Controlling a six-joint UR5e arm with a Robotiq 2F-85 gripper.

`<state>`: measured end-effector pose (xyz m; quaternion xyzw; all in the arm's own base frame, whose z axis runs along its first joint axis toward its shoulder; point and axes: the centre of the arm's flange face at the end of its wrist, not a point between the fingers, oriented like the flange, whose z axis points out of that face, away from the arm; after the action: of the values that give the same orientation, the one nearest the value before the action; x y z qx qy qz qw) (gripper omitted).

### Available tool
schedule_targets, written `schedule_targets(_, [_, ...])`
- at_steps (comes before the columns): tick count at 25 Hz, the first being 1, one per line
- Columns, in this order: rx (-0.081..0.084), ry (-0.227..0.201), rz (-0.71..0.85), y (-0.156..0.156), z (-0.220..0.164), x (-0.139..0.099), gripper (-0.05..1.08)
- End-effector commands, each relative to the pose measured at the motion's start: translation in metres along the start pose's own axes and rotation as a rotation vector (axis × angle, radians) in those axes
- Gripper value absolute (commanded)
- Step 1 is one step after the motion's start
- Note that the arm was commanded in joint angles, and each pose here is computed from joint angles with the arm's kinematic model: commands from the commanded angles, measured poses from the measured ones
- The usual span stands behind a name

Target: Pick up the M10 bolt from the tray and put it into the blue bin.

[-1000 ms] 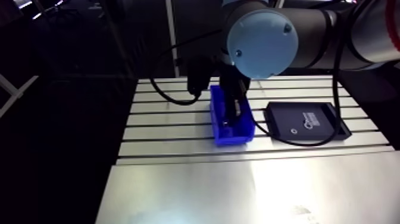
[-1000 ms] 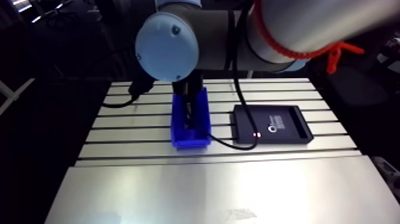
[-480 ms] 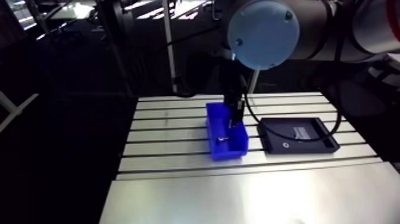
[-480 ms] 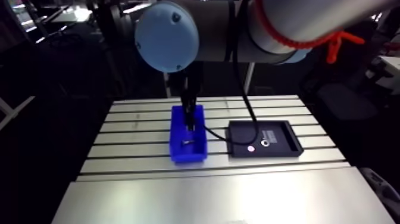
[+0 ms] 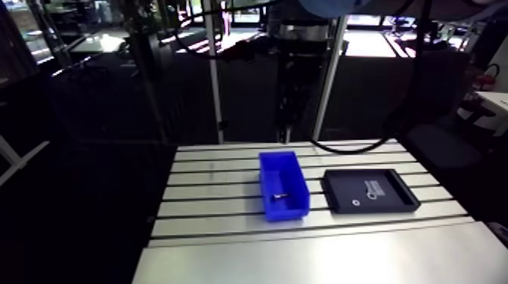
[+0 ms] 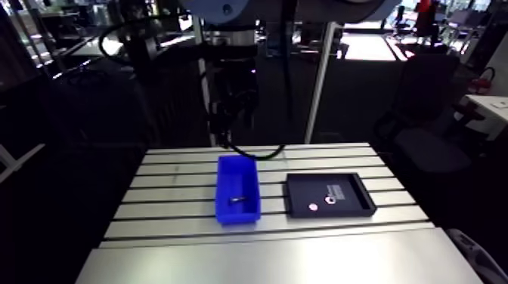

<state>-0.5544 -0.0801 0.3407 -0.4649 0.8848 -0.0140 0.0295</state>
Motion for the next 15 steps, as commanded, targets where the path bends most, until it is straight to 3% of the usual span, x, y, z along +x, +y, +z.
schedule_targets(1, [-0.004,0.011,0.525,0.009,-0.052,0.001,0.01])
schedule_targets(6, [-0.005,0.011,0.789,0.010,-0.084,-0.011,0.01])
schedule_targets(8, [0.012,-0.008,0.836,0.009,-0.096,-0.016,0.01])
schedule_targets(10, [0.021,-0.003,0.914,0.016,-0.118,-0.042,0.01])
schedule_targets(12, [0.022,0.005,0.959,0.009,-0.137,-0.055,0.01])
schedule_targets(15, [0.024,0.012,1.017,-0.001,-0.148,-0.056,0.01])
